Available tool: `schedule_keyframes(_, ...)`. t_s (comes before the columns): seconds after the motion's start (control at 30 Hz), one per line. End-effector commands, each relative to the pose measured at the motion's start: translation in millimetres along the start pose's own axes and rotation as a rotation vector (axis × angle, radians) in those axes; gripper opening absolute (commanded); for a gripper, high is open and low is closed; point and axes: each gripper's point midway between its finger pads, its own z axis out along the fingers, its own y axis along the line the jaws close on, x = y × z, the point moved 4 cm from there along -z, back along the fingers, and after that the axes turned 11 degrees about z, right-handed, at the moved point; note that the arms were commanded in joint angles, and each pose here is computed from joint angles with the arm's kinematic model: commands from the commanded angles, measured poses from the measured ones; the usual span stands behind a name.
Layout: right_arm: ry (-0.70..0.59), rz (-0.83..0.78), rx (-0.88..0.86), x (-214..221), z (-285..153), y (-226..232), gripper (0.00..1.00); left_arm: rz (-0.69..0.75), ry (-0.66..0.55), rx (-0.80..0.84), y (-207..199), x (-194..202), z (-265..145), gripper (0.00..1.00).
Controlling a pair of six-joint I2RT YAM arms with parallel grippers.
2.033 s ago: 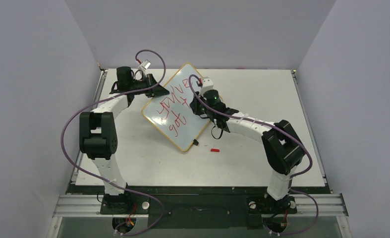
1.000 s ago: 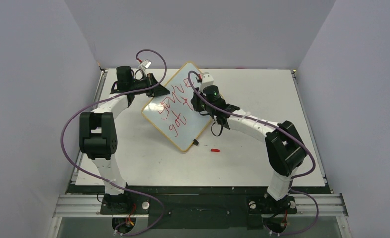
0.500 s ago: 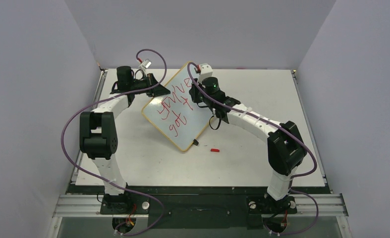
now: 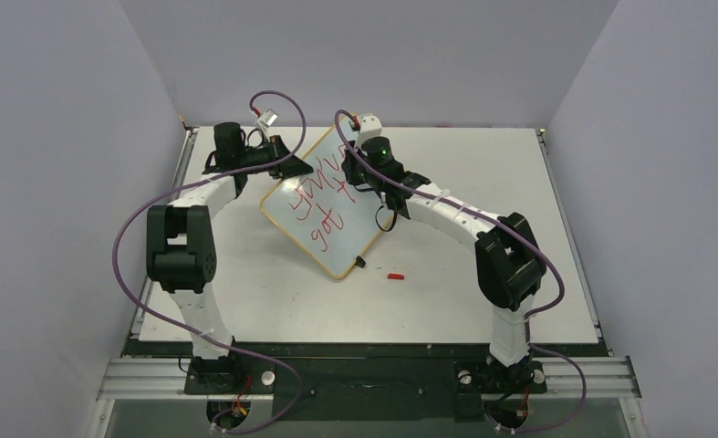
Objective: Write a sentence on the whiteboard
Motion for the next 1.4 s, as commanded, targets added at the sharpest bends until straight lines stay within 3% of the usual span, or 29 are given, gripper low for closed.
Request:
schedule_keyframes(0.0,-0.041,0.011,-0.002,-15,2,1,0.0,0.222,-0.088,0.002,5,-25,-3,0.0)
schedule_keyframes(0.67,0.046,0.025,0.06,48,-26,-32,0.0,0.216,-0.091,0.002,6,-26,-2,0.0)
schedule_keyframes(1.37,0.007,0.037,0.033,24,-21,-16,0.0,0.217,-0.097,0.013,3,-26,-3,0.0)
